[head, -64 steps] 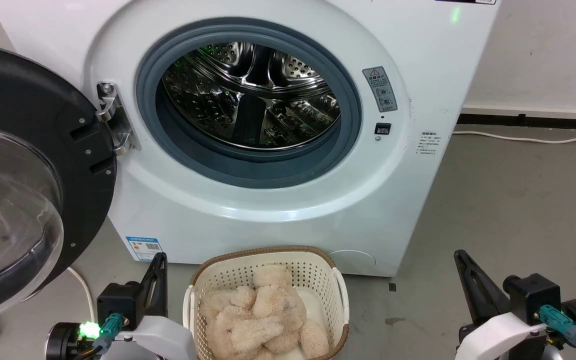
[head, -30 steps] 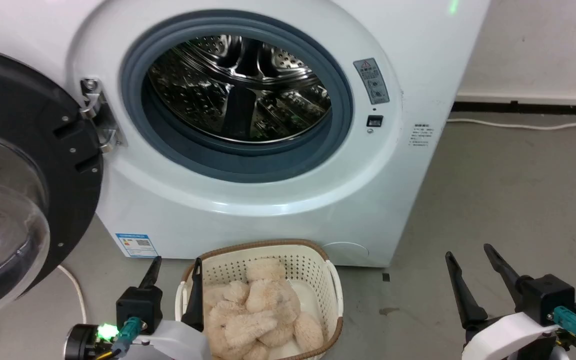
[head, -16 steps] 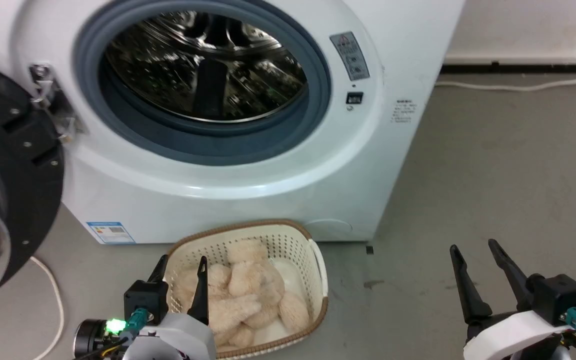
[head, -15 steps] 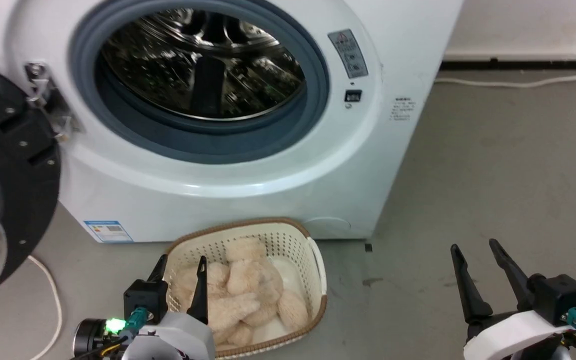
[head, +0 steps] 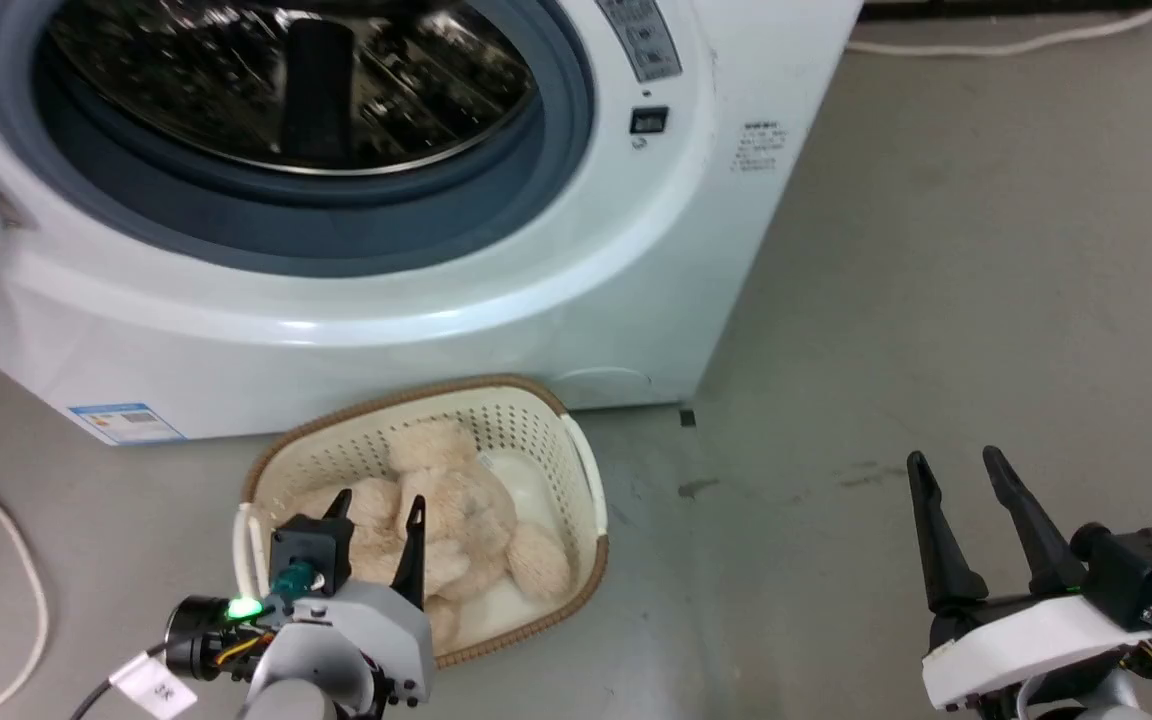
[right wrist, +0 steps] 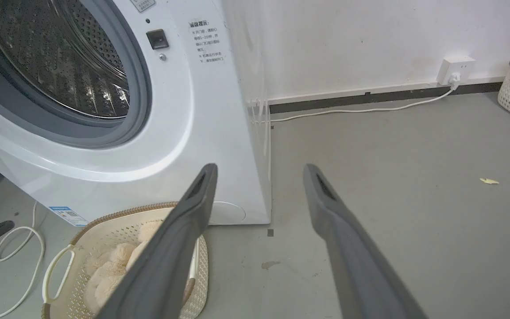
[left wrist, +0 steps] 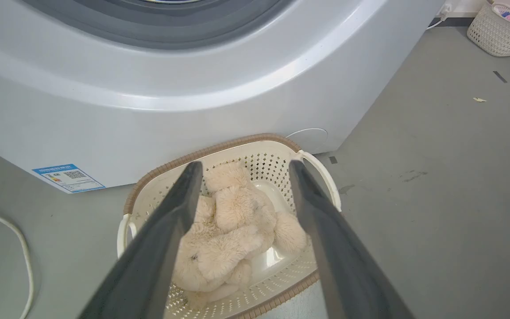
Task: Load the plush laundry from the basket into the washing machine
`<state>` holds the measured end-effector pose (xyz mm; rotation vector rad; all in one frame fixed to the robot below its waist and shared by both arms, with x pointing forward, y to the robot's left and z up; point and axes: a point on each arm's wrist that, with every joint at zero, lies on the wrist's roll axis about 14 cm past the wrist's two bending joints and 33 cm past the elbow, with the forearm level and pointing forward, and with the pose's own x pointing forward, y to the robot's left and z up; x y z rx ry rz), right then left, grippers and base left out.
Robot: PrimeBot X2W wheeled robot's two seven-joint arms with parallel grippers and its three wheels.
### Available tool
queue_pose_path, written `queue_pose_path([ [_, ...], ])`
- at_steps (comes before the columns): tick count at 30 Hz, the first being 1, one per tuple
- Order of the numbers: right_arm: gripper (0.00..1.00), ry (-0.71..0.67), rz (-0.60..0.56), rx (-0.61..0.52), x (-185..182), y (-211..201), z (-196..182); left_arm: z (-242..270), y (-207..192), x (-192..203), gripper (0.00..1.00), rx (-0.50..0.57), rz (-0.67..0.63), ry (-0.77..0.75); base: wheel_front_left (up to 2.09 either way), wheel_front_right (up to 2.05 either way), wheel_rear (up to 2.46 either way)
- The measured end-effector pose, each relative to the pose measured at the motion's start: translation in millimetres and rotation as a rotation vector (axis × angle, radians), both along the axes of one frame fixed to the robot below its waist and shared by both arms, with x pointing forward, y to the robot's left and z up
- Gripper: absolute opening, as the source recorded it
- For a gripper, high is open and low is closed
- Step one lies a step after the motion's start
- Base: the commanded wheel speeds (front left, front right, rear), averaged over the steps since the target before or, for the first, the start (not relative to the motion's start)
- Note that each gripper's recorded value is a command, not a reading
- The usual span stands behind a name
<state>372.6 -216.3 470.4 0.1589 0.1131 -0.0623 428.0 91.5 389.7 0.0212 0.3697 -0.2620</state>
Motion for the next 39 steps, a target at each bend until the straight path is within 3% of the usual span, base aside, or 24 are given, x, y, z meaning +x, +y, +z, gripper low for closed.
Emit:
queue_pose_path([
  [23, 1.00, 0.080, -0.098, 0.116, 5, -19, -41, -105, 9, 33, 1.00, 0.057, 0.035, 0.274, 0.00, 0.00, 0.00],
  [30, 1.00, 0.094, -0.147, 0.137, 6, -31, -50, -130, -3, 39, 1.00, -0.009, 0.047, 0.360, 0.00, 0.00, 0.00],
  [39, 1.00, 0.121, -0.211, 0.166, 3, -46, -64, -166, -21, 39, 1.00, 0.066, -0.039, 0.451, 0.00, 0.00, 0.00],
])
